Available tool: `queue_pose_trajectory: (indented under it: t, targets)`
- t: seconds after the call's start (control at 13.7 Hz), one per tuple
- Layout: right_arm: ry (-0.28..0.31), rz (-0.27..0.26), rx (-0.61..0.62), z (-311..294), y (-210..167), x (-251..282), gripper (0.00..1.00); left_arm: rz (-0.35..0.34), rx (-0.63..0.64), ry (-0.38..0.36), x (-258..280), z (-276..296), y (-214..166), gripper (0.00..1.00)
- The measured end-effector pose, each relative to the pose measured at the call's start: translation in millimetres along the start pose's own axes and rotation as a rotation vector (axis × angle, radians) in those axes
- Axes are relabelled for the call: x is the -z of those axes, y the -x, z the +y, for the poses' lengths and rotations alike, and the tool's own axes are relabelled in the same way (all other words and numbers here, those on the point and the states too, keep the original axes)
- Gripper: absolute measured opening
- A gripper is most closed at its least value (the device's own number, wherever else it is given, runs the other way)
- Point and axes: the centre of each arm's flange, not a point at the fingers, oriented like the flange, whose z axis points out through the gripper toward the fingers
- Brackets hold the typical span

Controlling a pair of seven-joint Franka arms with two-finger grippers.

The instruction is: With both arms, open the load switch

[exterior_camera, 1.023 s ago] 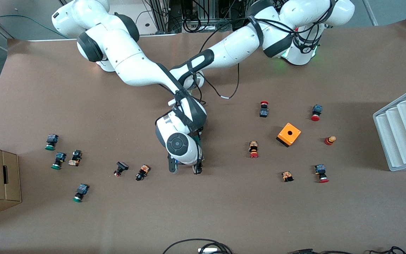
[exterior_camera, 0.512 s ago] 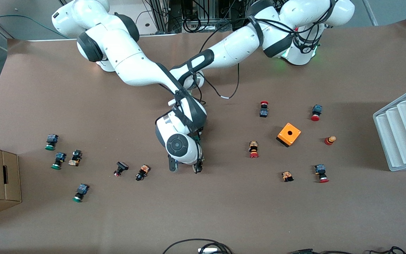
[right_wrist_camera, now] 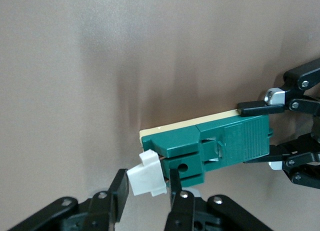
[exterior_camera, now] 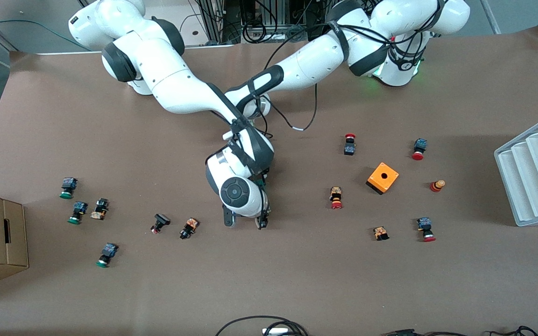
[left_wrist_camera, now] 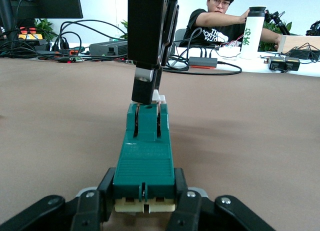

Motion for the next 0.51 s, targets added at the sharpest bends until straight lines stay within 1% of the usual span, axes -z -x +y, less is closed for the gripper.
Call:
queue_pose_trajectory:
  t: [0.37, 0.51]
  targets:
    - [-0.006, -0.005, -0.009, -3.7, -3.6, 5.7, 0.37, 0.0, -0.001, 0.0, 0.0, 0.0, 0.0, 0.49]
    - [-0.006, -0.005, -0.009, -3.5, -3.6, 6.3, 0.33, 0.0, -0.001, 0.0, -0.1, 0.0, 0.1, 0.5]
